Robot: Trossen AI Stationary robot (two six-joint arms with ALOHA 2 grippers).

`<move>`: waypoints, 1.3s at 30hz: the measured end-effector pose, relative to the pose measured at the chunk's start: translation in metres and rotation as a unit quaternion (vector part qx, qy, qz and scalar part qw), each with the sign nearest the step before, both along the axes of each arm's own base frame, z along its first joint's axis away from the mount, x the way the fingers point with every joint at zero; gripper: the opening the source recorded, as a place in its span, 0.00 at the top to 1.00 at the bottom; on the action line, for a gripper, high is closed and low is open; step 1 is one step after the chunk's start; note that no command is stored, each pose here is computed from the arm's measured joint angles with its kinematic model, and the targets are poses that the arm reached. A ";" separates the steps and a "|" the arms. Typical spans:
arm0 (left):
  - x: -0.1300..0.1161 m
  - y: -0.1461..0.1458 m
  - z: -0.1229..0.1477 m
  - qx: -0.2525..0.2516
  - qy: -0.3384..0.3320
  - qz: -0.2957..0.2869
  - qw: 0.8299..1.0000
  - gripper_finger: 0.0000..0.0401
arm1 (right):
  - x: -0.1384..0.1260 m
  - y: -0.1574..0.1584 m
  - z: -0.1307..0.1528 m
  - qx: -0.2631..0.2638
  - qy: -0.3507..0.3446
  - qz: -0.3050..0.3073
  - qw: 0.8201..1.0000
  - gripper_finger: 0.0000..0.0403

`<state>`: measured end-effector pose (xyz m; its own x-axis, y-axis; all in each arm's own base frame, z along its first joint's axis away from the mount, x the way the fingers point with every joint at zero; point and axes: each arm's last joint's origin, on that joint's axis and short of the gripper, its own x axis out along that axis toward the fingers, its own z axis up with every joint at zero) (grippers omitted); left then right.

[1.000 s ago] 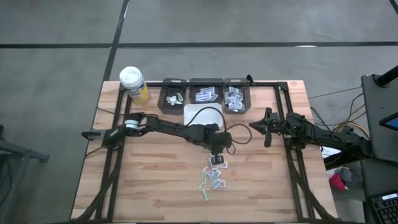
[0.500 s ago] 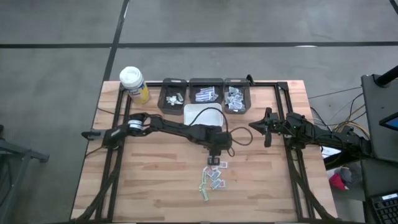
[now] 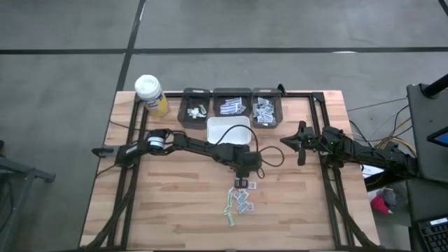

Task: Pick & Place First Aid Supplies
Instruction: Put the green bandage pack into the left black bin

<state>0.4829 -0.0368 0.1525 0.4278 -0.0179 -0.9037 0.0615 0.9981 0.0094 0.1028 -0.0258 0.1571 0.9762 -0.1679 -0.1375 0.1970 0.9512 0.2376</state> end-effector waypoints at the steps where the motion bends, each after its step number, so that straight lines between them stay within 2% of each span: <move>1: 0.000 -0.001 0.000 -0.002 0.000 0.002 1.000 0.82 | 0.000 0.000 0.000 0.000 0.000 0.000 1.000 0.98; 6: -0.001 -0.003 0.002 -0.007 0.000 0.003 1.000 0.97 | 0.000 0.000 0.000 0.000 0.000 0.000 1.000 0.98; 10: -0.003 -0.003 0.015 -0.018 -0.001 0.017 1.000 0.99 | 0.000 0.000 0.000 0.000 0.000 0.000 1.000 0.98; 12: -0.003 -0.004 0.030 -0.021 -0.003 0.031 0.999 1.00 | 0.000 0.000 0.000 0.000 0.000 0.001 1.000 0.98; 14: -0.008 -0.005 0.058 -0.013 -0.002 0.053 0.999 1.00 | 0.000 0.000 0.000 0.003 0.000 0.000 1.000 0.98; 18: -0.032 -0.011 0.120 0.047 0.009 0.100 0.994 1.00 | 0.000 0.000 0.000 0.002 0.000 0.001 1.000 0.98; 21: -0.050 -0.005 0.142 0.132 0.037 0.145 0.980 1.00 | 0.000 0.000 0.000 0.000 0.000 0.001 1.000 0.98; 24: -0.069 0.020 0.157 0.190 0.065 0.211 0.957 1.00 | 0.000 0.000 0.000 0.000 0.000 0.000 1.000 0.98; 27: -0.084 0.057 0.164 0.196 0.089 0.277 0.936 1.00 | 0.000 0.000 0.000 0.000 0.000 0.000 1.000 0.98; 34: -0.108 0.156 0.144 0.160 0.141 0.384 0.898 1.00 | 0.000 0.000 0.000 0.000 0.000 0.000 1.000 0.98; 36: -0.116 0.178 0.135 0.144 0.159 0.393 0.894 1.00 | 0.000 0.000 0.000 0.000 0.000 0.000 1.000 0.98; 39: -0.124 0.201 0.114 0.108 0.176 0.388 0.898 1.00 | 0.000 0.000 0.000 0.000 0.000 0.000 1.000 0.98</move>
